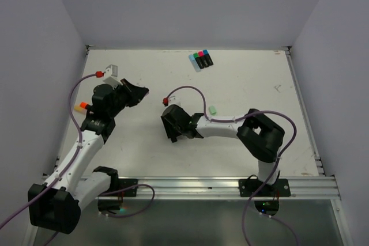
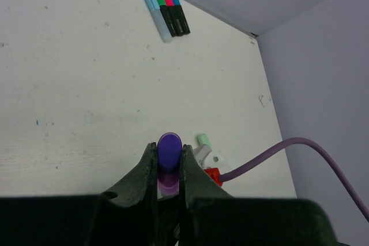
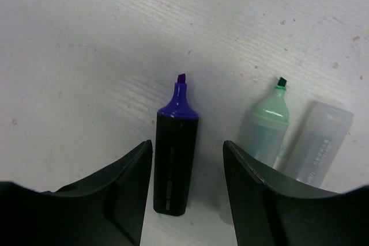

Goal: Open the pen caps

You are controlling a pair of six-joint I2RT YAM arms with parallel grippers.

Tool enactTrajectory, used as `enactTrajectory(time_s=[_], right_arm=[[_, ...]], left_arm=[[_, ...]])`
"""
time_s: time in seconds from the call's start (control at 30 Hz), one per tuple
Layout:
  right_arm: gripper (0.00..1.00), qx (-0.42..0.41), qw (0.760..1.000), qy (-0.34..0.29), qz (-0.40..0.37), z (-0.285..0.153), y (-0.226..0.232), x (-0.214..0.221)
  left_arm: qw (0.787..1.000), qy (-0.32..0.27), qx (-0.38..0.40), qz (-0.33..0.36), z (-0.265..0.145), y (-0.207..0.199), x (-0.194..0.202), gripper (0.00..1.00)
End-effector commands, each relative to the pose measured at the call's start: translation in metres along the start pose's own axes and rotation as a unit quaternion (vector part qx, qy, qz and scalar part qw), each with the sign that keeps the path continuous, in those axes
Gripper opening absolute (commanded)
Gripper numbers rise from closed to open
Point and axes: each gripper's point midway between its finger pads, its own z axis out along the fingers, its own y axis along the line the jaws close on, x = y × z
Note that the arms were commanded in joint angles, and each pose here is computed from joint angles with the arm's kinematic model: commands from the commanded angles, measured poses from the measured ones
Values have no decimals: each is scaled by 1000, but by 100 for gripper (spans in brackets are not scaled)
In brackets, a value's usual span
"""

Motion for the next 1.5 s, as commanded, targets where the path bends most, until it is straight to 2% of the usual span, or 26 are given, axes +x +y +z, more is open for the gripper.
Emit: enactTrajectory(time_s=[0.0,0.07,0.2,0.3,0.33,0.4,0.43,0.47,0.53,0.57,0.63,0.67,0.7,0.73,0.77,0.83,0.87,1.0,1.23,1.47], right_arm=[[56,4,998,-64,12,-36,-3,-40],[57,28,995,-96,23,-63,-18,-60],[58,75,987,-121,69,-112,-68,-78],[58,119,975,-136,132,-147,-130,-82],[58,134,972,-131,142,-155,-145,-76],[58,158,961,-150,170,-181,-178,-76],[58,175,959,-140,173,-190,-191,-66],[57,185,956,-143,180,-198,-201,-63],[57,204,946,-153,200,-220,-221,-55],[57,206,944,-157,205,-226,-225,-52],[57,213,939,-163,216,-236,-234,-43],[57,214,938,-161,218,-238,-236,-40],[57,216,938,-160,220,-240,-238,-36],[57,217,939,-154,218,-239,-239,-32],[57,217,939,-153,219,-239,-240,-30],[57,205,942,-147,221,-238,-237,-25],[57,201,943,-145,222,-237,-235,-23],[57,199,943,-146,223,-238,-236,-18],[57,193,944,-145,223,-237,-235,-17],[57,192,945,-144,224,-234,-235,-15]], left_arm=[[1000,0,23,7,3,-9,-4,0],[999,4,33,8,5,-13,-3,0],[998,43,47,6,22,-19,12,0],[995,75,59,19,40,-40,37,0],[994,76,70,22,46,-52,38,0],[990,114,81,20,59,-67,71,0],[989,110,95,17,65,-78,71,0],[987,131,94,17,74,-81,92,0],[985,138,100,12,85,-97,102,0],[983,159,92,12,95,-98,124,0],[982,163,99,13,108,-115,134,0],[977,193,93,17,116,-116,164,0],[975,195,104,19,123,-131,167,0],[974,202,101,22,129,-134,176,0],[969,228,92,28,136,-131,205,0],[967,234,97,33,147,-146,215,0],[966,244,80,42,153,-140,235,0],[964,256,52,57,166,-141,259,0],[961,263,-15,89,175,-108,288,0],[954,268,-55,126,177,-85,296,0]])
